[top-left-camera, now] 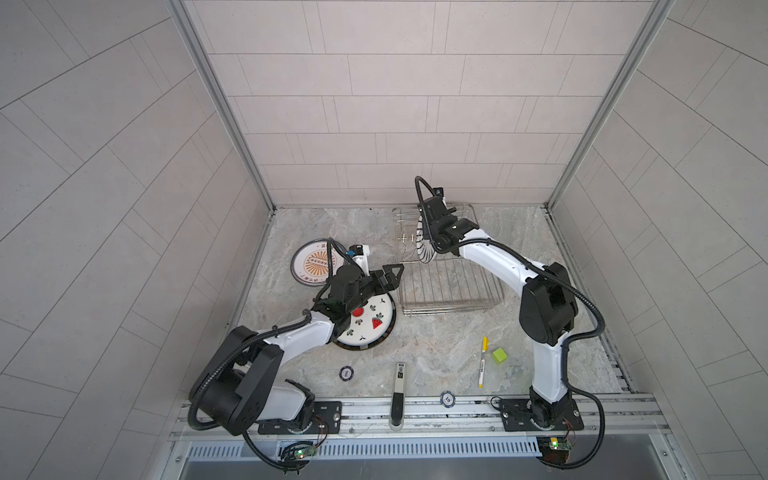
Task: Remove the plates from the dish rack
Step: 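Move the right gripper to the blue-striped plate in the rack and grip its rim, then lift the blue-striped plate up out of the rack with the right gripper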
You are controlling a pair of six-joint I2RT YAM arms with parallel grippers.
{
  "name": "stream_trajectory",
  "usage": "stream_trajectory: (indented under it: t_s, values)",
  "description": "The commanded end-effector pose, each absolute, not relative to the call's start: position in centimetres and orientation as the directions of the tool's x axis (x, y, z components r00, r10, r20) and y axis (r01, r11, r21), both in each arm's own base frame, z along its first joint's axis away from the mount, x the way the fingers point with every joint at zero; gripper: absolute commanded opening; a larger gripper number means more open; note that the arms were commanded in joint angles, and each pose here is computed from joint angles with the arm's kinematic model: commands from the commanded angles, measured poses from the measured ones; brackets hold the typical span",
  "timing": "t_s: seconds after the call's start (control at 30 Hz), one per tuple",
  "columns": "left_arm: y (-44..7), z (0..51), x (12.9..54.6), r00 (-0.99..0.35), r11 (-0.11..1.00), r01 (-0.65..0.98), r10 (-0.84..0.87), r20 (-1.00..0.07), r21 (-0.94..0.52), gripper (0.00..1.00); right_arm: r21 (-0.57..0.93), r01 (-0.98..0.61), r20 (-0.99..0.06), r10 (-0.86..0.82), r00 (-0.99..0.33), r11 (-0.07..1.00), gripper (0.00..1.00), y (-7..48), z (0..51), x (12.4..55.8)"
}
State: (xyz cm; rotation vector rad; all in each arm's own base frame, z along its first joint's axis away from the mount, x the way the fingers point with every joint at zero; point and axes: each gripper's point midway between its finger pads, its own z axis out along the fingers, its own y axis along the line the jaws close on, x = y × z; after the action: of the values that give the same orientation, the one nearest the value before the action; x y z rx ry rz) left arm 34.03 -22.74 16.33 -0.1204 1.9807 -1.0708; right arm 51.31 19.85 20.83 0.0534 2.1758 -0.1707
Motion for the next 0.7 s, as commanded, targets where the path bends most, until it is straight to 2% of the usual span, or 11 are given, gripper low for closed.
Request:
stream_trajectory:
  t_s: [0.0,0.37,0.67]
  values:
    - [-23.0,17.8,33.4,-0.608,0.591,0.335,-0.459,-0.647,-0.734,1.0,-0.137,0.126,-0.826,-0.043,-0.563,0.983,0.12,19.1,21.8,51.1]
    - [-22.5,17.6,33.3,-0.596,0.616,0.325,-0.455,-0.661,-0.717,1.0,-0.156,0.147,-0.866,-0.063,-0.497,0.977,0.12,19.1,25.7,50.7]
    - [-22.1,17.5,33.1,-0.592,0.625,0.318,-0.457,-0.664,-0.713,1.0,-0.185,0.152,-0.869,-0.089,-0.487,0.971,0.12,18.6,26.6,50.6]
